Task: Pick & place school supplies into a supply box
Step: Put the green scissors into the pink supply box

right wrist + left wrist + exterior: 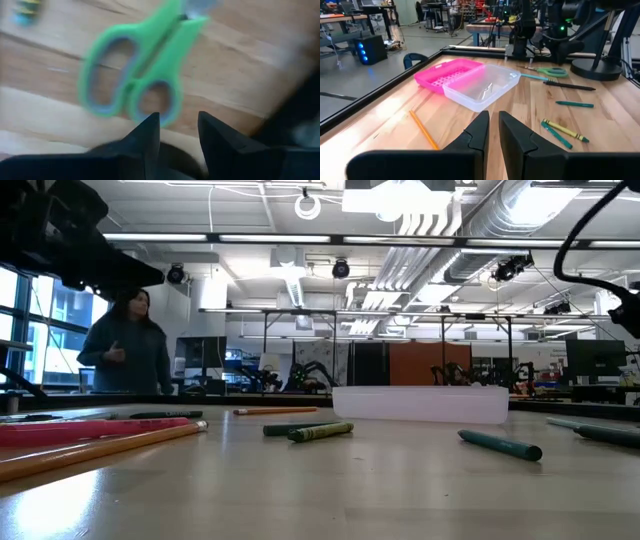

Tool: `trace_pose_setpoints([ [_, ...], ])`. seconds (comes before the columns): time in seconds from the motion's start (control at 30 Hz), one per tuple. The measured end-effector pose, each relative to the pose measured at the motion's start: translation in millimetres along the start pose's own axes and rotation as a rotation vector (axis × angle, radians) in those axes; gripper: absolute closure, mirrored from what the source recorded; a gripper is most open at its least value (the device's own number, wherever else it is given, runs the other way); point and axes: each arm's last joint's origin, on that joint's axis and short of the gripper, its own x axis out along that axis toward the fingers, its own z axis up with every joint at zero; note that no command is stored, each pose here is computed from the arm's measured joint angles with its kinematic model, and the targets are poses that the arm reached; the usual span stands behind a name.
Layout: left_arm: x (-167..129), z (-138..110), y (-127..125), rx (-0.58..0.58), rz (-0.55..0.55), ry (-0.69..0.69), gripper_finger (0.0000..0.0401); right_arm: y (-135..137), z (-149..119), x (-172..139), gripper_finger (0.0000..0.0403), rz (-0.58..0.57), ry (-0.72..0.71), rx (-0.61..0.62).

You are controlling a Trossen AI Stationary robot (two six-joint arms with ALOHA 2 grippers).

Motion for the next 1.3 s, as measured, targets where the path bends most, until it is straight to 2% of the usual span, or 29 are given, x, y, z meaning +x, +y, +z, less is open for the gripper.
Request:
trace_pose_setpoints([
  [0.1, 0, 0, 0, 0.000, 0.000, 0.000, 0.0327, 3, 0, 2, 0.0290, 0.016, -0.019, 0.001],
  [0.27, 0, 0, 0, 0.000, 0.000, 0.000, 0.0327, 3, 2, 10, 0.0290, -0.051, -0.033, 0.010],
  [0.47, 0, 0, 0, -0.001, 0.000, 0.000, 0.0327, 6, 3, 19, 0.0290, -0.078, -0.041, 0.016],
  [0.63, 0, 0, 0, -0.001, 0.000, 0.000, 0.0327, 9, 4, 26, 0.0290, -0.115, -0.037, -0.062],
  [0.83, 0, 0, 0, -0.001, 0.000, 0.000, 0.0327, 9, 6, 28, 0.0294, -0.121, -0.077, -0.072],
  [0.97, 0, 0, 0, 0.000, 0.000, 0.000, 0.0327, 9, 6, 28, 0.0322, -0.119, -0.085, -0.116],
  [1.17, 0, 0, 0, 0.000, 0.000, 0.000, 0.0327, 9, 6, 29, 0.0390, -0.126, -0.072, -0.169],
  [1.3, 0, 0, 0, -0.001, 0.000, -0.001, 0.0327, 7, 7, 28, 0.0388, -0.144, -0.084, -0.215],
])
